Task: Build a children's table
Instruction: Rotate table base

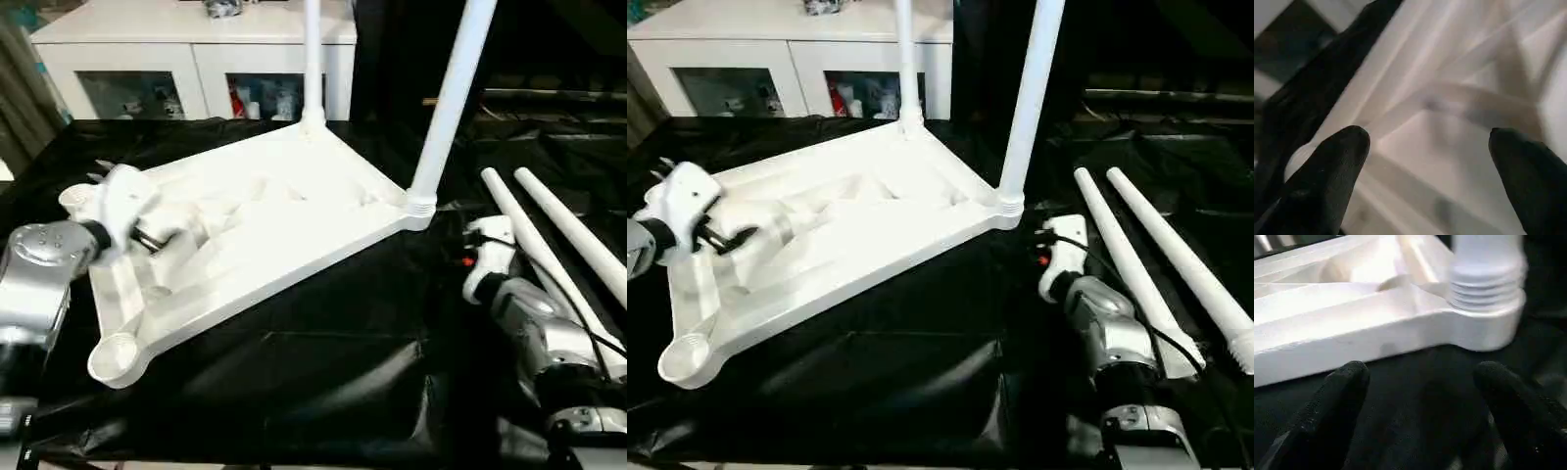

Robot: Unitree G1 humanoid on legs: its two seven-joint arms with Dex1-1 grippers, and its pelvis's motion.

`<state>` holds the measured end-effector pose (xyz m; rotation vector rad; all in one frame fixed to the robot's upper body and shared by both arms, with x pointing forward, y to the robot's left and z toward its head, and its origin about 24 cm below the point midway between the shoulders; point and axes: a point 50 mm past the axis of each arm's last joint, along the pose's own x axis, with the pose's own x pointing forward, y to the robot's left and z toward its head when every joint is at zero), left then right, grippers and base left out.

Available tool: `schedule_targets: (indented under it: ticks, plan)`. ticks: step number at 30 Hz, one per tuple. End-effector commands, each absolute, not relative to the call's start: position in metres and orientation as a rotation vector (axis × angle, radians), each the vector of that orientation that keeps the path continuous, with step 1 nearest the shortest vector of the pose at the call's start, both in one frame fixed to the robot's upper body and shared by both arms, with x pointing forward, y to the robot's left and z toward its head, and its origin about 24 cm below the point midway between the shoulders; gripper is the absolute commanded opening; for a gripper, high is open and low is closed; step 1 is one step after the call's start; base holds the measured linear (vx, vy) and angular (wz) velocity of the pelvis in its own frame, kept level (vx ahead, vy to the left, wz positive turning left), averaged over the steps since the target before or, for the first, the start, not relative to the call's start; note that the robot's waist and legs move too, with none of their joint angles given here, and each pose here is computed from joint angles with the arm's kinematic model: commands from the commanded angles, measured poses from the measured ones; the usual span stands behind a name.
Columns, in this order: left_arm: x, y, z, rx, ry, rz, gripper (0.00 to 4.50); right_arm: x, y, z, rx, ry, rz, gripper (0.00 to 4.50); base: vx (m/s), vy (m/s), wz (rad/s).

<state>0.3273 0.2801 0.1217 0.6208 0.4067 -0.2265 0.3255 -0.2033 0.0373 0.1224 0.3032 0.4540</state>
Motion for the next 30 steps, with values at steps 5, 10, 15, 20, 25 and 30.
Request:
schedule_targets:
  ticks: [5,10,15,20,25,30]
  plan:
    - [0.346,0.28,0.107,0.794,0.435,-0.202,4.47,0.319,-0.197,0.033,0.073,0.338,0.492,3.97,0.0,0.0,0.0]
    - [0.352,0.281,0.094,0.931,0.492,-0.241,4.47,0.317,-0.19,0.032,0.075,0.343,0.5,3.97,0.0,0.0,0.0]
    - [0.355,0.275,0.084,1.025,0.538,-0.341,4.47,0.317,-0.181,0.032,0.074,0.346,0.518,3.97,0.0,0.0,0.0]
    - [0.353,0.267,0.074,1.059,0.616,-0.491,4.47,0.321,-0.164,0.03,0.073,0.35,0.553,3.97,0.0,0.0,0.0]
    - [0.354,0.258,0.075,1.016,0.615,-0.582,4.47,0.326,-0.145,0.024,0.049,0.38,0.573,3.97,0.0,0.0,0.0]
    - [0.355,0.243,0.079,0.931,0.576,-0.67,4.47,0.331,-0.134,0.022,0.035,0.403,0.573,3.97,0.0,0.0,0.0]
